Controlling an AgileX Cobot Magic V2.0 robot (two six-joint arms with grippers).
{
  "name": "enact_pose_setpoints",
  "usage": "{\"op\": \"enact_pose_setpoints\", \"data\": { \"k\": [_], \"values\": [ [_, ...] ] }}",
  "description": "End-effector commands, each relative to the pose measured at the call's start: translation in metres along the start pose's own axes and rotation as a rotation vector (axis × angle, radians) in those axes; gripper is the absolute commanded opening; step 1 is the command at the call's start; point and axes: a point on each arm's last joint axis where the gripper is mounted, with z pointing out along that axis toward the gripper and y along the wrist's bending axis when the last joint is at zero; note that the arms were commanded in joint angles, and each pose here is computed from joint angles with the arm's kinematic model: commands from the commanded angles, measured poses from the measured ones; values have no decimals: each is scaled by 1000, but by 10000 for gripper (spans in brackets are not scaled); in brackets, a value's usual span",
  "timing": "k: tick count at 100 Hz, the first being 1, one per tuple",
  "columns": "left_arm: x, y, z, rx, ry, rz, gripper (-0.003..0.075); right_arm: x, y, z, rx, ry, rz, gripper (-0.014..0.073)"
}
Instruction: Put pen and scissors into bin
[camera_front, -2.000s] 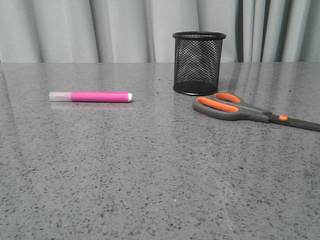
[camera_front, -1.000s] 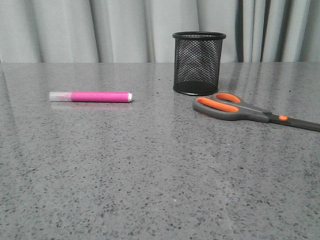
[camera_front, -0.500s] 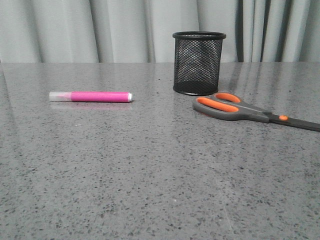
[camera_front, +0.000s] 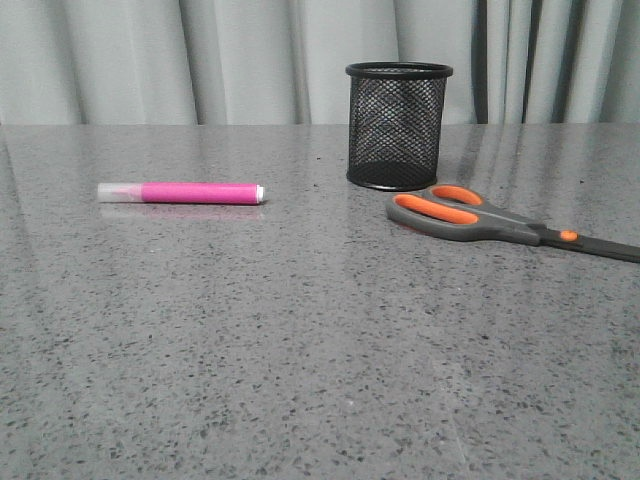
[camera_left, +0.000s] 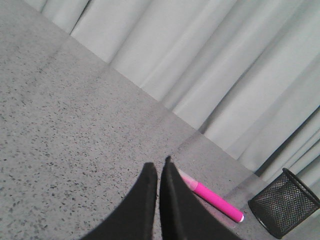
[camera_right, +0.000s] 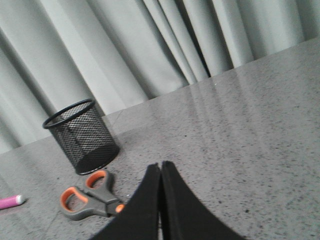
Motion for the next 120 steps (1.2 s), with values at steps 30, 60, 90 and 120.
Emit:
{"op": "enact_pose_setpoints", "data": {
  "k": [30, 60, 90, 120],
  "values": [
    [-62, -55, 8, 43, 118, 365, -19, -55, 31, 40, -13, 307, -125, -57],
    [-82, -76, 45, 30, 406, 491, -19, -76, 43, 92, -18, 539, -130, -58],
    [-81, -80, 63, 68, 482, 486, 69, -79, 46, 102, -44, 590, -190, 103],
    [-76, -84, 80, 149, 495, 476, 412, -81, 47, 102, -47, 588, -192, 380]
  ]
}}
